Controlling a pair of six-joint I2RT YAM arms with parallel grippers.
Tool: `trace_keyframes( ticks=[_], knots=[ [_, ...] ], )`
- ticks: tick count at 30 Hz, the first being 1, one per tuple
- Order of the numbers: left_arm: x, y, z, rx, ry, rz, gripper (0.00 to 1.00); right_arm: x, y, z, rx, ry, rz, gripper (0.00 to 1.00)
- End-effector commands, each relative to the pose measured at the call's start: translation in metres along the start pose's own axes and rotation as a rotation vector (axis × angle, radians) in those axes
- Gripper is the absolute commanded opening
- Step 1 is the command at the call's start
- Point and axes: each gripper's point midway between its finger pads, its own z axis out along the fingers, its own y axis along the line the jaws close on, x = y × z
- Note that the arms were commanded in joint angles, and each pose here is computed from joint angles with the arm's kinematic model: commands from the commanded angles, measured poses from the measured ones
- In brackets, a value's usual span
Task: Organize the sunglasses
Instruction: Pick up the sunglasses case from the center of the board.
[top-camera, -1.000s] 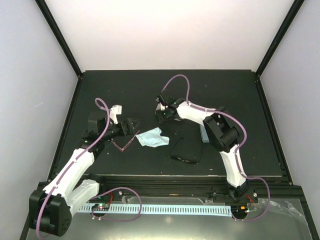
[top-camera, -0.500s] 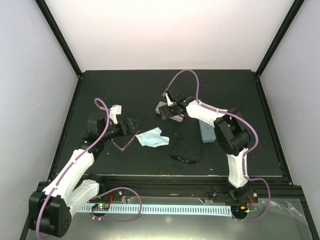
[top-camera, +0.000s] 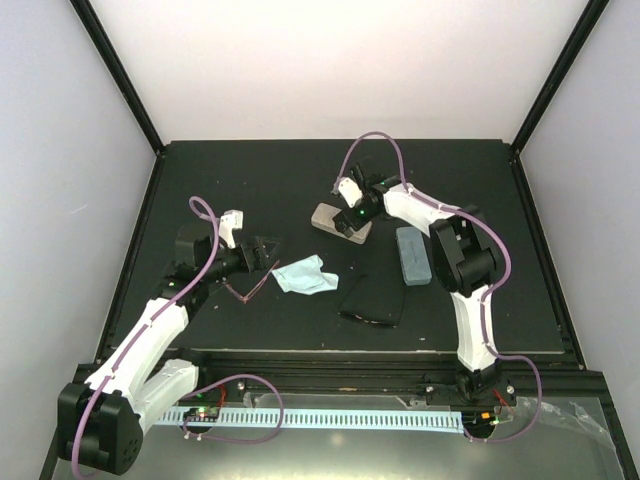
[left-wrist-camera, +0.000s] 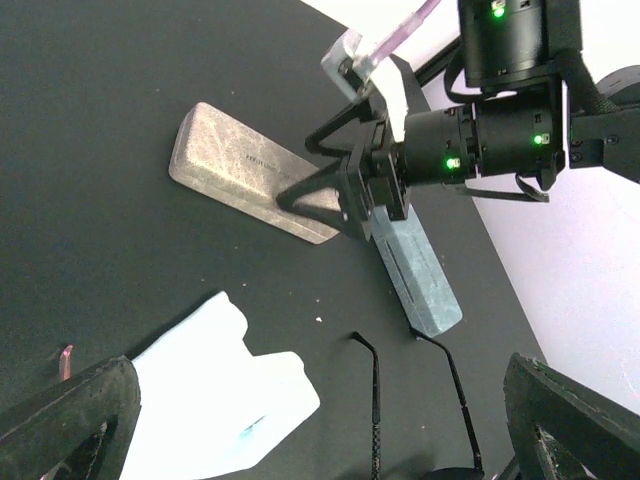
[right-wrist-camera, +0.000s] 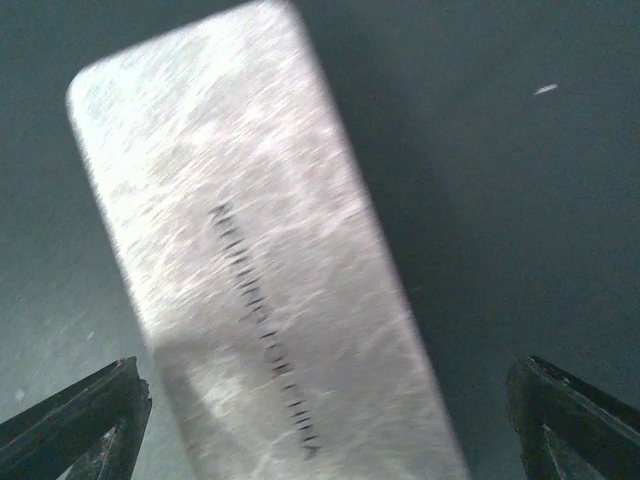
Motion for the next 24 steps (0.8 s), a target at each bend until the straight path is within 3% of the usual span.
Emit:
trace_keyframes(
  ticks=[1,16,20,24],
  knots=[
    [0.000,-0.001,0.001,0.001,0.006,-0.001,0.99,0.018,0.030,0.002,-0.153,0.072,-0.124,0.97],
    [0.001,0.002,0.010,0.006,0.024,-0.016,0.99,0.041,0.017,0.014,-0.024,0.192,-0.149,0.66],
    [0.001,0.002,0.012,0.009,0.028,-0.019,0.99,0.037,0.022,0.012,-0.049,0.182,-0.119,0.48],
    [-0.001,0.002,0.013,0.012,0.019,-0.023,0.99,0.015,0.031,-0.004,-0.087,0.084,-0.053,0.42]
  ],
)
